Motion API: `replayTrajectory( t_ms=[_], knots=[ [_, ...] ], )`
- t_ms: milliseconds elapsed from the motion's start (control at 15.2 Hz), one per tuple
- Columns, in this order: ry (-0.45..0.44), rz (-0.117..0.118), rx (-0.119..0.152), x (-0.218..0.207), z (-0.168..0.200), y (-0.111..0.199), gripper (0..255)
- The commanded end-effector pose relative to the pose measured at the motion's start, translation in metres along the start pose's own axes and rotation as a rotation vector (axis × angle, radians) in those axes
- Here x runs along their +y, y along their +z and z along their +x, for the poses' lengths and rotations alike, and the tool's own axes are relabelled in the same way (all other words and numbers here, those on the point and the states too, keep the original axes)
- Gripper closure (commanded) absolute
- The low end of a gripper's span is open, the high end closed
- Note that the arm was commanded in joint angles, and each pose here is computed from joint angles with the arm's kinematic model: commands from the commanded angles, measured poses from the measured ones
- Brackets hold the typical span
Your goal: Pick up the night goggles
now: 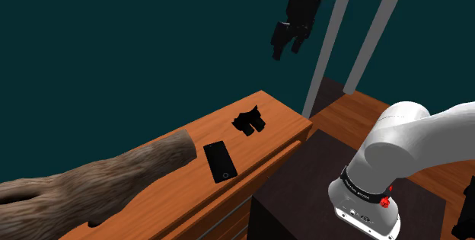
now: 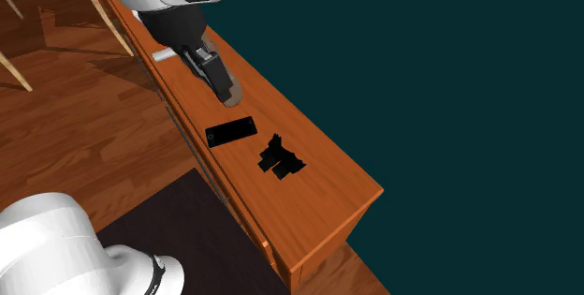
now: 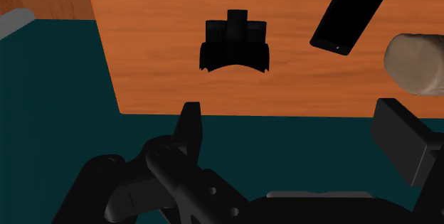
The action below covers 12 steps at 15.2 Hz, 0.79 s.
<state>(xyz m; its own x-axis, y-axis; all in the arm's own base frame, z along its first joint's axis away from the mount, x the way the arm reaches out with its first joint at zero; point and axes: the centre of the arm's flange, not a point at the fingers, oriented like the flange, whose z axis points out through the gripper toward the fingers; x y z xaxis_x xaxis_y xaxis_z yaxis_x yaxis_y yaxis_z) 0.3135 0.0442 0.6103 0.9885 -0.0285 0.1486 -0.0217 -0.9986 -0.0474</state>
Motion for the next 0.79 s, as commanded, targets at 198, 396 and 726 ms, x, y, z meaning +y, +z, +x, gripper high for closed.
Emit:
replayTrajectory(
  t_ms=[198, 396, 726],
  knots=[
    [-0.007, -0.010, -0.003, 0.000, 0.002, 0.040, 0],
    [-0.014, -0.021, -0.006, 0.000, 0.004, 0.079, 0],
    [-0.027, -0.038, -0.012, 0.001, 0.007, 0.145, 0]
  ],
)
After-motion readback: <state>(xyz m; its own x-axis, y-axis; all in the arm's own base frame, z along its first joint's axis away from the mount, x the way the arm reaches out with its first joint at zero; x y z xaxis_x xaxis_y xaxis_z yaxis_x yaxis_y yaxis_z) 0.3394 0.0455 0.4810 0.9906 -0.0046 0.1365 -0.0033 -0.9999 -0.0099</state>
